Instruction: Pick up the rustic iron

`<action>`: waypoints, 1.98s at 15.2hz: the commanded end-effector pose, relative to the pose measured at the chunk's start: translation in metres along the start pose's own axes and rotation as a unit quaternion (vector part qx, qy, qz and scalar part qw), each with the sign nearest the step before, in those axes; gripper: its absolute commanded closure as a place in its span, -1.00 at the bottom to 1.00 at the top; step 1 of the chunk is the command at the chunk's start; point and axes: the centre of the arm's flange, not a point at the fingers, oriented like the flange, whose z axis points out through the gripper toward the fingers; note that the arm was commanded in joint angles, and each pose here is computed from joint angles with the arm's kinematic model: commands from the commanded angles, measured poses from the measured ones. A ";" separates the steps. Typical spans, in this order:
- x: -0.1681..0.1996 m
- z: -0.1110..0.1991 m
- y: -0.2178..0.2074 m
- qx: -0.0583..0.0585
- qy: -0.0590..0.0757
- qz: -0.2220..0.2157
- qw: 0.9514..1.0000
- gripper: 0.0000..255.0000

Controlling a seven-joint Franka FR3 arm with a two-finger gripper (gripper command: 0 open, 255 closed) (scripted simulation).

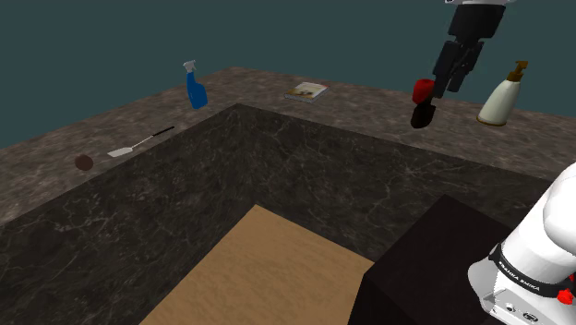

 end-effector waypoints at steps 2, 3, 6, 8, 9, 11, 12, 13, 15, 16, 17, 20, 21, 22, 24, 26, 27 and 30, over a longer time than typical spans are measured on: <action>0.010 0.003 0.008 0.000 0.000 0.012 1.000 -1.00; 0.019 0.006 0.017 0.000 0.001 0.024 1.000 -1.00; 0.046 0.016 0.044 0.000 0.002 0.060 0.998 -1.00; 0.063 0.022 0.063 0.000 0.003 0.083 0.997 -1.00; 0.071 0.025 0.072 0.000 0.004 0.095 0.995 -1.00; 0.087 0.031 0.092 0.000 0.005 0.119 0.993 -1.00; 0.094 0.034 0.103 0.001 0.005 0.131 0.991 -1.00; 0.102 0.037 0.113 0.001 0.006 0.143 0.990 -1.00; 0.115 0.044 0.135 0.001 0.007 0.166 0.986 -1.00; 0.122 0.047 0.146 0.001 0.007 0.178 0.984 -1.00; 0.128 0.050 0.157 0.001 0.007 0.190 0.982 -1.00; 0.145 0.059 0.191 0.001 0.009 0.225 0.974 -1.00; 0.150 0.062 0.203 0.001 0.009 0.236 0.972 -1.00; 0.155 0.065 0.215 0.001 0.010 0.248 0.969 -1.00; 0.164 0.071 0.238 0.001 0.011 0.271 0.963 -1.00; 0.171 0.077 0.263 0.001 0.012 0.294 0.956 -1.00; 0.175 0.080 0.275 0.001 0.012 0.305 0.952 -1.00; 0.183 0.089 0.312 0.001 0.013 0.339 0.941 -1.00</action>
